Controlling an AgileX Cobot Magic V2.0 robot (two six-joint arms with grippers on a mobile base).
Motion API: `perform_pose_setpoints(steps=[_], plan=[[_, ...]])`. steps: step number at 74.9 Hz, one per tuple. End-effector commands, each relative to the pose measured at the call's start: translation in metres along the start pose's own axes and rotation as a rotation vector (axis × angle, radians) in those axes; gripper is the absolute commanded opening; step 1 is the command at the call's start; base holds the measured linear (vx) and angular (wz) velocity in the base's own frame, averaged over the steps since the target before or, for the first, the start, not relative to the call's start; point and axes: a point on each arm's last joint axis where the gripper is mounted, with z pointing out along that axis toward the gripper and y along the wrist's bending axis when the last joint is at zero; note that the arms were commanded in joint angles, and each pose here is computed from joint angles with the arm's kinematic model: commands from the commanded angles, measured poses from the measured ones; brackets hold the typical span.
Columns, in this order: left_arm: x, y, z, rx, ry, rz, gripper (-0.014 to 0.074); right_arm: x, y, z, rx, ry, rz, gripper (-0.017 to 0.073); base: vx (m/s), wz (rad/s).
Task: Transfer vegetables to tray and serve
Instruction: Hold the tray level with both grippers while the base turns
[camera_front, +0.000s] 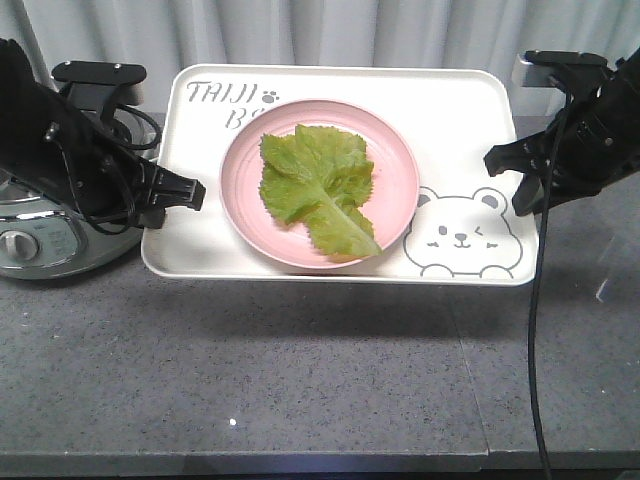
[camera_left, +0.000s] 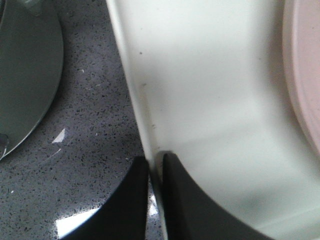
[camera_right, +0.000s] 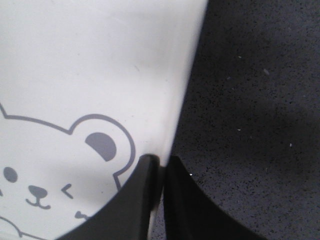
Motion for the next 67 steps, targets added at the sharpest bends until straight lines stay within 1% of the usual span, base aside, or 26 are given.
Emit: perform_pose_setpoints(steps=[1, 67], plan=[[-0.0106, -0.0146, -0.0266, 0.113, -0.158, -0.003, -0.0007, -0.0037, 0.0169, -0.0282, -0.081, -0.126, -0.025, -0.0006, 0.0, 0.0], [-0.0086, -0.0143, -0.0263, 0.109, -0.135, -0.003, -0.0006, -0.0029, 0.0169, -0.0277, -0.081, -0.118, -0.022, -0.0006, 0.0, 0.0]])
